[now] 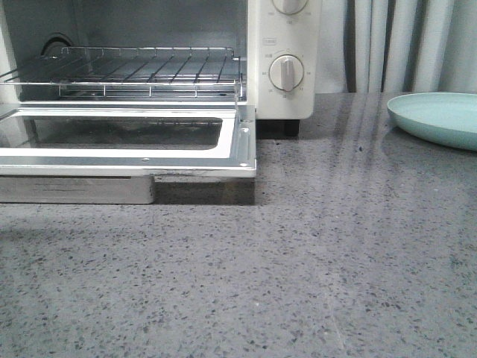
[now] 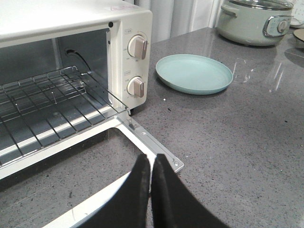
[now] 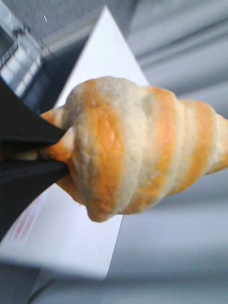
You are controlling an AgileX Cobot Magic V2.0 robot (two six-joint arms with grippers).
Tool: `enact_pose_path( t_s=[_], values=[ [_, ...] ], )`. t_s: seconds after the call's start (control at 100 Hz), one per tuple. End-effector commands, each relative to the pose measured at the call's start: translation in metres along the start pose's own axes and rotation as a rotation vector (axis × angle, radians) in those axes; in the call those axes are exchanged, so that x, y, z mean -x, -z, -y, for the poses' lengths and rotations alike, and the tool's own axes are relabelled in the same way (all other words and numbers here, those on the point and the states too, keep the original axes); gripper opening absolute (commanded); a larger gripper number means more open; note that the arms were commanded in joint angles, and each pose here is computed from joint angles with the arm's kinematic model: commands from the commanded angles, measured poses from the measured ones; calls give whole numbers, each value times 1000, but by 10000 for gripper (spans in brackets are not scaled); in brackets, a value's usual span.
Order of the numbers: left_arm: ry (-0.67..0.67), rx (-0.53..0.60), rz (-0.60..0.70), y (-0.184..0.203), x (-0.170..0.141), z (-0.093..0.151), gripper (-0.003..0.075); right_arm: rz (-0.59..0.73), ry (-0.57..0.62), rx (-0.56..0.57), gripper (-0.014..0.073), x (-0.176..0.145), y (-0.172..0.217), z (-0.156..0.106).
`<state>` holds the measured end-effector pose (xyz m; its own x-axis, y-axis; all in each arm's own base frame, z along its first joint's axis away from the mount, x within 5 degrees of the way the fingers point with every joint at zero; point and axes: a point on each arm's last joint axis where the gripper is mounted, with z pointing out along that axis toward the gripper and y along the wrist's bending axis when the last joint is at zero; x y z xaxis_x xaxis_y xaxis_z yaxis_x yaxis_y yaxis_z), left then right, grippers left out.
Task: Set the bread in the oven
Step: 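Carry the croissant into the oven and lower it onto the rack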
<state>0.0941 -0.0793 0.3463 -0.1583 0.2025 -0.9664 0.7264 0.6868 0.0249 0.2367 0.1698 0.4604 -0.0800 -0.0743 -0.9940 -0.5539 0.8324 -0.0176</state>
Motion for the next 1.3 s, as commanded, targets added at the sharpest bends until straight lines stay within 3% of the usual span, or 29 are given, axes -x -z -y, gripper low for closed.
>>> enact_pose_path(
  t_s=[0.0, 0.09, 0.21, 0.41, 0.65, 0.72, 0.83, 0.89, 0.97, 1.06, 1.16, 1.22, 1.29],
  values=[
    [26, 27, 84, 4, 14, -2, -22, 76, 82, 127, -69, 15, -9, -42],
    [26, 26, 82, 4, 14, -2, -22, -8, 119, 196, -69, -3, -37, -73],
    [20, 2, 72, 7, 12, 2, -22, -144, 145, 195, -69, -33, -76, -86],
    [2, -9, 103, 19, 13, 7, -22, -239, 151, 152, -69, -60, -119, -80],
    [-2, -8, 114, 22, 14, 8, -22, -279, 139, 86, -39, -70, -148, -59],
    [-2, -8, 114, 22, 14, 8, -22, -292, 138, 73, 74, -73, -153, -55],
    [-2, -6, 115, 22, 14, 8, -22, -305, 132, 63, 436, -75, -154, -52],
    [-1, 0, 121, 22, 15, 8, -22, -302, 131, 63, 576, -74, -154, -52],
    [0, 12, 133, 22, 16, 7, -22, -299, 130, 61, 650, -71, -153, -51],
    [-2, 36, 165, 25, 18, 5, -22, -294, 130, 63, 611, -63, -146, -53],
    [-12, 74, 244, 38, 23, 6, -22, -294, 129, 69, 463, -49, -128, -56],
    [-24, 97, 291, 48, 24, 8, -22, -309, 133, 76, 284, -42, -114, -61],
    [-30, 134, 341, 61, 21, 10, -22, -313, 139, 100, 16, -35, -91, -68]
  ],
)
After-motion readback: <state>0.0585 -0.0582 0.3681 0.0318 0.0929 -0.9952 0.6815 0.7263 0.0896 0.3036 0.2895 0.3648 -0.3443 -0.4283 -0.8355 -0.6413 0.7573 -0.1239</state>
